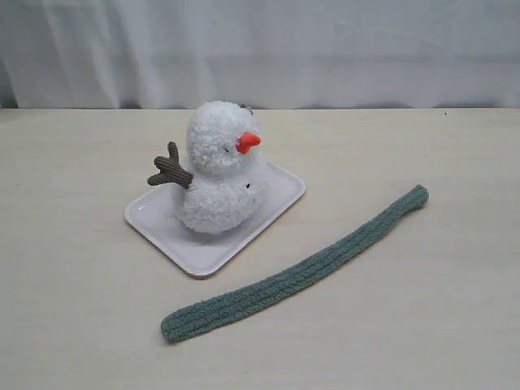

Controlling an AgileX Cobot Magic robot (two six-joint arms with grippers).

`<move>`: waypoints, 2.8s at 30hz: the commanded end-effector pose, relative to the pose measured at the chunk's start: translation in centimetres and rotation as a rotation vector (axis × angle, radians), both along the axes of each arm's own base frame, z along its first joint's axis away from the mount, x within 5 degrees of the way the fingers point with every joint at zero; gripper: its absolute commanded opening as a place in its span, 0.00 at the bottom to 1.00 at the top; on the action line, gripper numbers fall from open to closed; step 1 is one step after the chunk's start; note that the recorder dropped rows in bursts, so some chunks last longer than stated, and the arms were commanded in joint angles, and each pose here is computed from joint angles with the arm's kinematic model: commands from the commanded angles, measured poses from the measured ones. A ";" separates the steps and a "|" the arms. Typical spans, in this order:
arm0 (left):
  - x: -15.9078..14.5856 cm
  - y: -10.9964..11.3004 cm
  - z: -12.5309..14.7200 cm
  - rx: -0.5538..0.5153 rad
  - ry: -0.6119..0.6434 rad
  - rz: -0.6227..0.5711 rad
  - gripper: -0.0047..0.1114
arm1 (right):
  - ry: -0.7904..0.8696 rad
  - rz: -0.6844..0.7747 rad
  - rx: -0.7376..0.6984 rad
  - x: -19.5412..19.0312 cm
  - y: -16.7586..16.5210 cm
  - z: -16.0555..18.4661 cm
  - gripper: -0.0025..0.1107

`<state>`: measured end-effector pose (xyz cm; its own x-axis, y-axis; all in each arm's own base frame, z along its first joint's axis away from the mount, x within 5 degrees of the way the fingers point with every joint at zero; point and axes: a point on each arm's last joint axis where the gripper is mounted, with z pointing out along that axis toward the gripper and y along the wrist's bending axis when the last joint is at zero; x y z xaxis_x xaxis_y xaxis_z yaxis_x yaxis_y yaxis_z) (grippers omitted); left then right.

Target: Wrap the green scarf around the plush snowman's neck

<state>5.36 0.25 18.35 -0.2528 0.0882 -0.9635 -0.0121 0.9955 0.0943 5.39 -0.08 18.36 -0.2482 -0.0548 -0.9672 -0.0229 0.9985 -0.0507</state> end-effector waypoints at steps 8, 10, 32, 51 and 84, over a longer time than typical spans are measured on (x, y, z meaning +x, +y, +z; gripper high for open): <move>0.0 0.0 0.0 -0.002 -0.010 0.001 0.04 | -0.026 -0.002 -0.010 0.0 0.0 0.1 0.06; 0.0 0.0 0.0 -0.002 -0.010 0.001 0.04 | -0.050 0.000 -0.045 0.1 -0.1 0.3 0.06; 0.0 0.0 0.0 -0.002 -0.010 0.001 0.04 | -0.969 0.282 0.438 -2.6 1.4 9.1 0.06; 0.0 0.0 0.0 -0.002 -0.010 0.001 0.04 | 0.455 0.283 -0.085 11.8 2.6 14.4 0.68; 0.0 0.0 0.0 -0.002 -0.010 0.001 0.04 | 0.461 1.087 -1.132 23.6 14.2 -6.5 0.63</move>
